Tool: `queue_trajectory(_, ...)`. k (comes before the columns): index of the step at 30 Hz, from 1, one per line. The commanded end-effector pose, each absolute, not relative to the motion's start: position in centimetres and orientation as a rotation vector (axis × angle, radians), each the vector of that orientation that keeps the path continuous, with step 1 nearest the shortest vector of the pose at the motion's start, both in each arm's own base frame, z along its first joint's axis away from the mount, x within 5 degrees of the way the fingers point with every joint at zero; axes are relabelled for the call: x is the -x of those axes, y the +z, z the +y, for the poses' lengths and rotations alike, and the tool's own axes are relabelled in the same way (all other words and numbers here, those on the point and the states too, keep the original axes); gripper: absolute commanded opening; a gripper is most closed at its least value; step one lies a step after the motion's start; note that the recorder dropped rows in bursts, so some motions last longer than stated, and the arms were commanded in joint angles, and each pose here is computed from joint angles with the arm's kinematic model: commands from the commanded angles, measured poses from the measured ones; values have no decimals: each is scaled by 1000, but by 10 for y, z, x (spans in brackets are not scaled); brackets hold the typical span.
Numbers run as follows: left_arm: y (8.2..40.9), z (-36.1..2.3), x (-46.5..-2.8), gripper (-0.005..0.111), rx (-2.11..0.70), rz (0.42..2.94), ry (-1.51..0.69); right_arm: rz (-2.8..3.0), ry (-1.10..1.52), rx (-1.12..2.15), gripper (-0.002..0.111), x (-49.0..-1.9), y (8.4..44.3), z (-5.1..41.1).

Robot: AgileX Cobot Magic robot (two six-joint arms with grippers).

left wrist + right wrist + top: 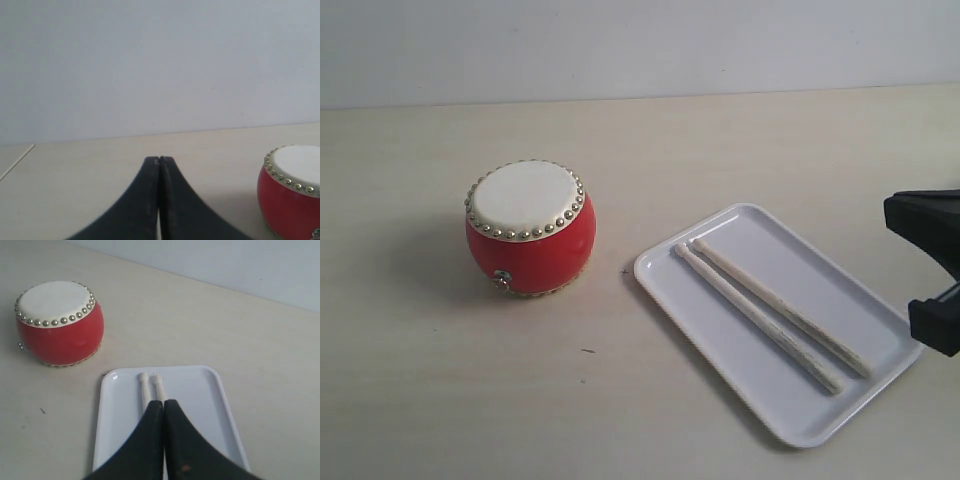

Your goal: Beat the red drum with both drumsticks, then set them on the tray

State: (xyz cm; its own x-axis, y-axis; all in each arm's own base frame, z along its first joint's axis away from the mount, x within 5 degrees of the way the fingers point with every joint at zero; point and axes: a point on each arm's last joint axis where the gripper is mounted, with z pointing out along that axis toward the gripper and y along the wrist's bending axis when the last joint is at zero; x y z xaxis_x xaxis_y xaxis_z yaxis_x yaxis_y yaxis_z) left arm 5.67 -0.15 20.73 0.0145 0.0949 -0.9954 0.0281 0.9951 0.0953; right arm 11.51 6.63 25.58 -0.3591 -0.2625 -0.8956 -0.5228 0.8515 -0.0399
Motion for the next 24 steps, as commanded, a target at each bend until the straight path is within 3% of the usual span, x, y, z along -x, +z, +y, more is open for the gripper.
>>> queue_trajectory(1,207,-1,-56,0,-94,1546,51,1872,300,525,0,-106,268,57)
queue_trajectory(13,207,-1,-56,0,-96,1546,52,1461,30,166,0,-46,306,7)
queue_trajectory(24,207,-1,-56,0,-96,1546,52,1500,-15,49,0,-57,222,1)
